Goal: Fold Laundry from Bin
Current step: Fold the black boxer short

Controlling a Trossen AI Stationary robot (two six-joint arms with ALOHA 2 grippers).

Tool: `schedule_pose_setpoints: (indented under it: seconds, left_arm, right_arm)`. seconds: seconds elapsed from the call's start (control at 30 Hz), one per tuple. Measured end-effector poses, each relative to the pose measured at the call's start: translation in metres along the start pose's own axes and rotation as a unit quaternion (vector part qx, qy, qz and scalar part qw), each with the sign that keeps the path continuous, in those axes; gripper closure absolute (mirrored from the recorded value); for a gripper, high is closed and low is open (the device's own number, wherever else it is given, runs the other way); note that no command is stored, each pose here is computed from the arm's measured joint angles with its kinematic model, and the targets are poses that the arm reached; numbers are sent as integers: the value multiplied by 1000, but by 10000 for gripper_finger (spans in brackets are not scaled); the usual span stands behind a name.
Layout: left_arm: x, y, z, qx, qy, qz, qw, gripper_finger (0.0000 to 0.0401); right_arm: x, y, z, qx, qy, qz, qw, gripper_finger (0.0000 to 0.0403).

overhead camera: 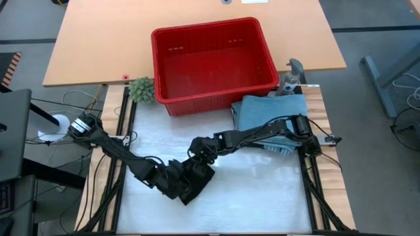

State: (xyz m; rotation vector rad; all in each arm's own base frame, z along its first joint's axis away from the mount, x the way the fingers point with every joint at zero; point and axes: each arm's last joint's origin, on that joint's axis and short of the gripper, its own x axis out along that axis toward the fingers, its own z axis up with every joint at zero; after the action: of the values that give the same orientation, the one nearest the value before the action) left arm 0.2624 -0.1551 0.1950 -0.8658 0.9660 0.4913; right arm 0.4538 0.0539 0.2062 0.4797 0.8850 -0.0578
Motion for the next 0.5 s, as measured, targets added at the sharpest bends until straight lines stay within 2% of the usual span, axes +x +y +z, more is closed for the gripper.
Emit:
schedule_pose_setpoints:
  seconds: [0.3, 0.5]
  left_arm:
    - [3, 16, -13, -15, -13, 54, 998, 399]
    - [1, 19, -17, -17, -18, 65, 998, 399]
  right_arm:
    - [26, -8, -3, -6, -2, 16, 1000, 368]
    - [37, -10, -5, -10, -1, 30, 1000, 355]
